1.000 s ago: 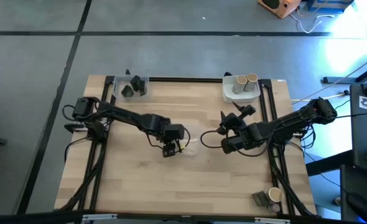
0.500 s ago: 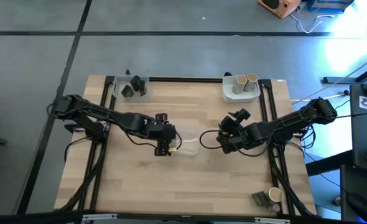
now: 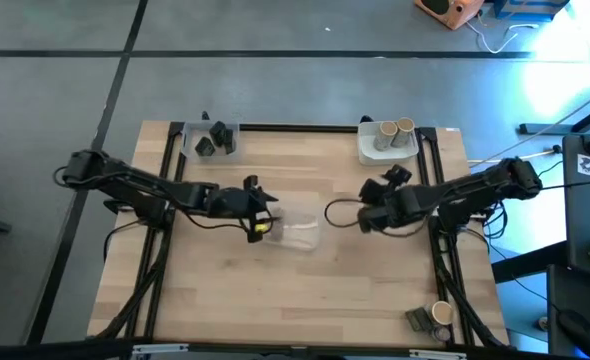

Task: Sort spices by type
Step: Put the brown seasoning bottle into the bottom transparent bin

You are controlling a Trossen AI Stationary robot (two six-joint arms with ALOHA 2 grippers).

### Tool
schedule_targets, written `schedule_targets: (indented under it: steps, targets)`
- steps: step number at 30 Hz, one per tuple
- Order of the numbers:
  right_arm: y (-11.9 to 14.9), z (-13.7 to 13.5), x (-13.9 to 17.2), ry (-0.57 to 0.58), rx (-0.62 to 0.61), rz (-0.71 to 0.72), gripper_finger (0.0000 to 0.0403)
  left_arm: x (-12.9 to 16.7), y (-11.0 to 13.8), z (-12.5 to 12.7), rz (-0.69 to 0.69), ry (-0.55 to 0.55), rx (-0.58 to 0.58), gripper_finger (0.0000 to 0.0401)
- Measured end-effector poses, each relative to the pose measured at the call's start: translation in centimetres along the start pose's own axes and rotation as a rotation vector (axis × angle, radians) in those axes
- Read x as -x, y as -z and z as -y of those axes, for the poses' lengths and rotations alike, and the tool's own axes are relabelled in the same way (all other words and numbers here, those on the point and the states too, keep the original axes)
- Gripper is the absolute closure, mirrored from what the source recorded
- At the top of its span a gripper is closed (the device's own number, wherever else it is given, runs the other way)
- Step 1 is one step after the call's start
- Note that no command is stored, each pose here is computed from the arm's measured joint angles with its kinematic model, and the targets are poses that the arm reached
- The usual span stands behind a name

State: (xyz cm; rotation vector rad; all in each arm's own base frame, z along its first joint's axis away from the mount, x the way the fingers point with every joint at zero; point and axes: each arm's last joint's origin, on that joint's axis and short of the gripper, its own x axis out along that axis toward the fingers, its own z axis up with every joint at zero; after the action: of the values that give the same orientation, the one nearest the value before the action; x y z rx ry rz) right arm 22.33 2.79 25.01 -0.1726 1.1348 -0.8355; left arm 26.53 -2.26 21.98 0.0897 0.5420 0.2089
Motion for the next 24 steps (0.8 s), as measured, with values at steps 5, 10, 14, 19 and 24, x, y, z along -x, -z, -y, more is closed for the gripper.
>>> schedule_targets:
  steps: [5, 10, 14, 19, 24]
  targets:
    - [0.0, 2.1, -1.6, -0.016, 0.093, -0.205, 0.0075, -0.3, 0.3, -0.2, 0.230, -0.005, 0.033, 0.0164]
    - [-0.1, 3.9, -3.3, -0.136, 0.162, -0.388, 0.0075, -0.3, 0.8, -0.3, 0.278, -0.017, 0.002, 0.0164]
    - [0.1, 5.2, -4.2, -0.228, 0.207, -0.501, 0.0075, -0.4, 1.0, -0.6, 0.265, -0.027, 0.005, 0.0164]
    - [0.3, 6.5, -4.9, -0.291, 0.273, -0.570, 0.0075, -0.4, 1.2, -0.5, 0.247, -0.026, -0.001, 0.0164]
    - [0.3, 7.0, -5.3, -0.386, 0.325, -0.585, 0.0075, -0.4, 1.2, -0.5, 0.245, -0.026, -0.001, 0.0164]
